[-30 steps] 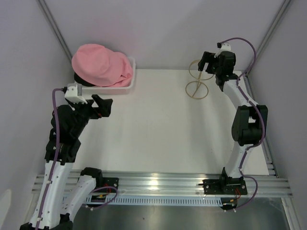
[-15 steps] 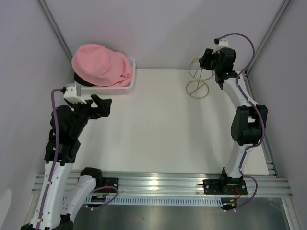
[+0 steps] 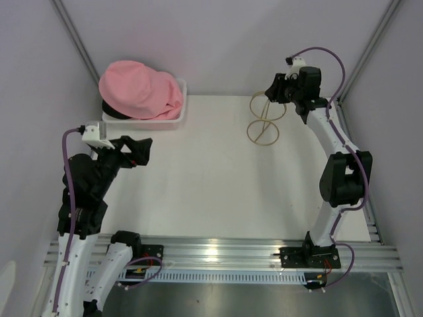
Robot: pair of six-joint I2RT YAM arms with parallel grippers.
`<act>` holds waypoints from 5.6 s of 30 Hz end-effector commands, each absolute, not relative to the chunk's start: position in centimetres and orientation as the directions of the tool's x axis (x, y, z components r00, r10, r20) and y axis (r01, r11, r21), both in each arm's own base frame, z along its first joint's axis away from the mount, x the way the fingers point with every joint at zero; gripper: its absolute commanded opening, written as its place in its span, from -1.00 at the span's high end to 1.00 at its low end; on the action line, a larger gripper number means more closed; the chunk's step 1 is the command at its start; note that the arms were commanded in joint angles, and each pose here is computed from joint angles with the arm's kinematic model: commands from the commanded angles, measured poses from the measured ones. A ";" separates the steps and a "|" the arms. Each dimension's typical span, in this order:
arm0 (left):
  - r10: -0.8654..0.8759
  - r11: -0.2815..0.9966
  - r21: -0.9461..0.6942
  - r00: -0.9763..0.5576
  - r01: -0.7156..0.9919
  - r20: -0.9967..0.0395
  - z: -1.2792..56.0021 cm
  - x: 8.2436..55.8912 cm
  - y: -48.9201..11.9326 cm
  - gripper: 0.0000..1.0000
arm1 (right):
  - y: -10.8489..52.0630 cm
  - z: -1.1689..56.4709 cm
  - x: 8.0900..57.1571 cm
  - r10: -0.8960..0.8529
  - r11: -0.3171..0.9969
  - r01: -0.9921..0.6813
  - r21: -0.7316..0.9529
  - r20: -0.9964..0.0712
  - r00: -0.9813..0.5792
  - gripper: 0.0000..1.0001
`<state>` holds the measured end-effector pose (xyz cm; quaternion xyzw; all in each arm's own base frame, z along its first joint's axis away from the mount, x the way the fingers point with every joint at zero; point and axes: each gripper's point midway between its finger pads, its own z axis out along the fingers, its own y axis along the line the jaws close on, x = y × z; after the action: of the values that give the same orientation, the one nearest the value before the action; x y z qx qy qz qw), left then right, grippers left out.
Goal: Stack the hats
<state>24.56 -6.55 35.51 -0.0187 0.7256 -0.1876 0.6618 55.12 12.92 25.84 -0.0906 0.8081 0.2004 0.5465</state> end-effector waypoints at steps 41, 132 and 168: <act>-0.324 0.925 -0.339 -0.109 0.170 -0.940 36.5 24.1 -5.4 -0.99 | 30.7 19.8 27.2 -0.237 0.712 -0.602 0.362 -0.683 -0.691 -0.90; 0.599 0.705 0.420 -0.163 0.571 -0.784 42.2 28.7 -24.3 0.99 | 5.7 37.6 31.3 0.353 0.916 -0.131 0.380 -0.916 -0.189 -0.99; -0.296 0.899 -0.360 -0.258 0.251 -0.920 42.3 32.1 -16.4 -0.99 | 12.3 28.5 32.7 0.290 0.845 -0.310 0.436 -0.861 -0.418 -0.99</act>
<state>31.60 -18.78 38.44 0.1100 0.8070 -0.1337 0.5645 31.73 11.04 28.82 0.0156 0.8024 0.2670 0.5336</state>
